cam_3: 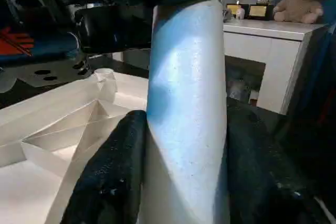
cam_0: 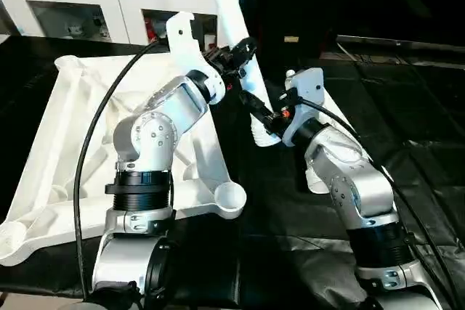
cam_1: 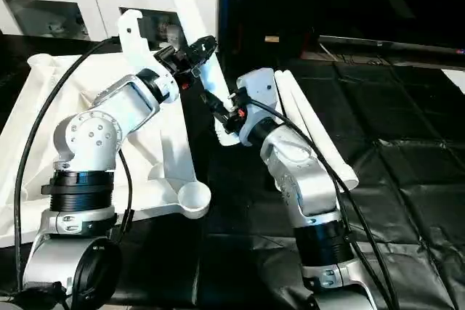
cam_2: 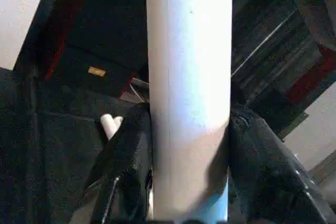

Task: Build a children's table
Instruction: Pick table leg

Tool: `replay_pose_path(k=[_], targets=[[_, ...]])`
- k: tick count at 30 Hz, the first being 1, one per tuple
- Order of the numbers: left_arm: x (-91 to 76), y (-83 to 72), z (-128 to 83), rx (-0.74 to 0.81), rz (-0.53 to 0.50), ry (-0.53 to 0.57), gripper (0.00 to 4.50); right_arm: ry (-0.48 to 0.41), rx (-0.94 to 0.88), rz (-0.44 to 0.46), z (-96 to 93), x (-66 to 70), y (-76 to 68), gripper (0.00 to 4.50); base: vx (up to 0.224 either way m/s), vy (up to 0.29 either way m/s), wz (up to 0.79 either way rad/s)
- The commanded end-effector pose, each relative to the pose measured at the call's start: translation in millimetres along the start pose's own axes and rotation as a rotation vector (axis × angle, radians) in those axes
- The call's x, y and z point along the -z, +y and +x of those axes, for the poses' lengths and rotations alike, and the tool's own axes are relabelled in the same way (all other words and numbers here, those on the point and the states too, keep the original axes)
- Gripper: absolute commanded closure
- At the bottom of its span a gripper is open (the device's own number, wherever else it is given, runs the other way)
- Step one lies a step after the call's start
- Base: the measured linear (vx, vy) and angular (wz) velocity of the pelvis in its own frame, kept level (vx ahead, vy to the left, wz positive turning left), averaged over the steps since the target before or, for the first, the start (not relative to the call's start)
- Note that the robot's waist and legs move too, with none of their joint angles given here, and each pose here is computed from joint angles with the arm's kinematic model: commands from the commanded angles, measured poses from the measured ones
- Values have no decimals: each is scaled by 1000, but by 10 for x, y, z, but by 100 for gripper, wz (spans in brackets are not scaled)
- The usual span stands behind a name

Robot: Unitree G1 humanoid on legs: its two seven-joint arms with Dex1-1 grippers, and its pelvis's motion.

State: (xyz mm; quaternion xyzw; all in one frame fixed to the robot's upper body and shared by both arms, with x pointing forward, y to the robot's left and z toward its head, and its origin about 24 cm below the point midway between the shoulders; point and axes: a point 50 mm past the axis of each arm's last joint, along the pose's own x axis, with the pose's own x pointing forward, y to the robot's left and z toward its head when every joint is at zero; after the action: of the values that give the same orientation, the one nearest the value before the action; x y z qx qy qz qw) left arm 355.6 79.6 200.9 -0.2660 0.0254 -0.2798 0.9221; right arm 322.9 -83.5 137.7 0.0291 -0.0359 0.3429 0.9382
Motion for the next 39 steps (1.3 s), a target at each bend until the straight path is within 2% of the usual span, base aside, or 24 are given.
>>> replay_pose_path(k=[1, 9, 12, 16, 19, 23, 26, 28, 30, 39], targets=[[-134, -23, 35, 5, 59, -38, 268, -13, -98, 28, -14, -39, 83, 175, 0, 0, 0], [-199, 55, -1, 19, 136, -44, 268, -44, -162, 73, -146, -76, 120, 105, 0, 0, 0], [-191, 107, -16, 14, 162, -47, 268, -35, -140, 127, -212, -108, 17, 81, 0, 0, 0], [-231, 73, -53, 99, 175, -53, 268, -64, -150, 201, -290, -271, -148, 52, 0, 0, 0], [-260, 71, -98, 174, 186, -55, 268, -16, -190, 223, -350, -327, -281, 16, 0, 0, 0], [-277, 50, -123, 223, 194, -55, 268, 15, -223, 237, -376, -347, -317, 1, 0, 0, 0], [-270, -14, -170, 337, 207, -25, 268, 50, -334, 288, -423, -396, -302, 0, 0, 0, 0], [-257, -29, -184, 373, 219, -13, 268, 72, -367, 304, -444, -390, -301, 0, 0, 0, 0], [-219, -102, -232, 478, 236, 25, 268, 142, -446, 325, -490, -334, -286, 0, 0, 0, 0], [-148, -255, -301, 626, 236, 72, 268, 195, -517, 348, -436, -298, -213, 0, 0, 0, 0]])
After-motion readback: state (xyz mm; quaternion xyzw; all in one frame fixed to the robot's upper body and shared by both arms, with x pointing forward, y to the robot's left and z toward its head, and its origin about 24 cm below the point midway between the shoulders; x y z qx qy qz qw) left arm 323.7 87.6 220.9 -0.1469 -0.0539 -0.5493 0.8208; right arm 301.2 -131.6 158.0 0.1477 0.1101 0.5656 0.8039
